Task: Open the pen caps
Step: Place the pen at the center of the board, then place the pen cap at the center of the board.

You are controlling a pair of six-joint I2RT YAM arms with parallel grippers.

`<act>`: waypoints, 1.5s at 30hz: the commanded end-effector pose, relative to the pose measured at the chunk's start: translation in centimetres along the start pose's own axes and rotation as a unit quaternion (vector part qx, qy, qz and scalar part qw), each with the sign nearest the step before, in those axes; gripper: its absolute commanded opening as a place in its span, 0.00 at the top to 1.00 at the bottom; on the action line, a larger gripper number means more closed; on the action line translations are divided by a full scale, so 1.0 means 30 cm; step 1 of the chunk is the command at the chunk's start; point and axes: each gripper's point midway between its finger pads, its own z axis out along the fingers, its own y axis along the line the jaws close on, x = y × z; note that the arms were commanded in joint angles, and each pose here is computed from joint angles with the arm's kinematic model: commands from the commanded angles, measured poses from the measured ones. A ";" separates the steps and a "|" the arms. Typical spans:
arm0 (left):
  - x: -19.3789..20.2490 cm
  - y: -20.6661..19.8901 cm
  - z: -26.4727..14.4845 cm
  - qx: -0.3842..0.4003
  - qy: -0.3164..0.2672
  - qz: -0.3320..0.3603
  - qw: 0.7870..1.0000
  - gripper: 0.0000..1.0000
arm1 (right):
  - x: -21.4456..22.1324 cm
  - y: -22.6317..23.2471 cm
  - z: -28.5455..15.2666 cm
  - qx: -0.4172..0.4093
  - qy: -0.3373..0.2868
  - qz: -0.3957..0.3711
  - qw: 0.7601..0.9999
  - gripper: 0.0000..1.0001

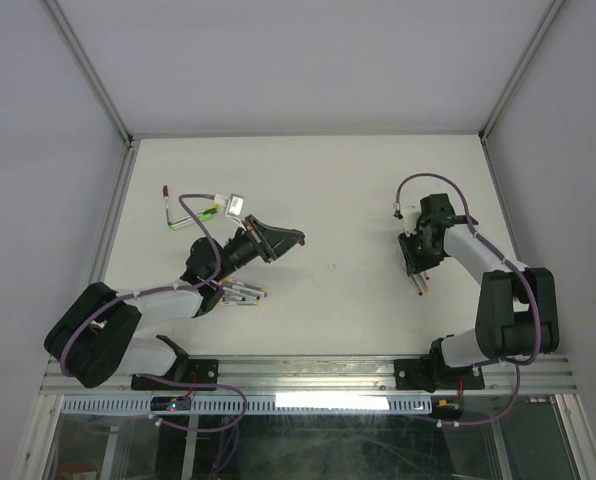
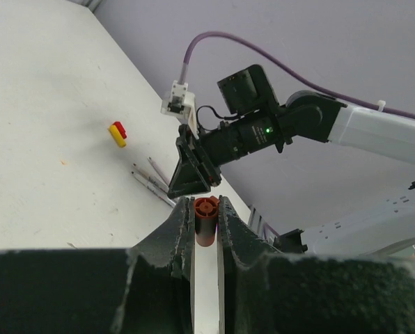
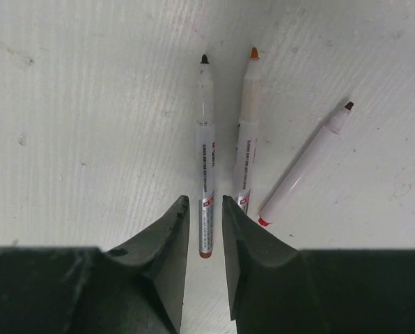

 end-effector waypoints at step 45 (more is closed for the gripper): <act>0.635 0.478 0.825 -0.293 0.203 -0.063 0.932 0.77 | -0.172 -0.134 -0.301 0.038 -0.234 0.065 0.969 0.60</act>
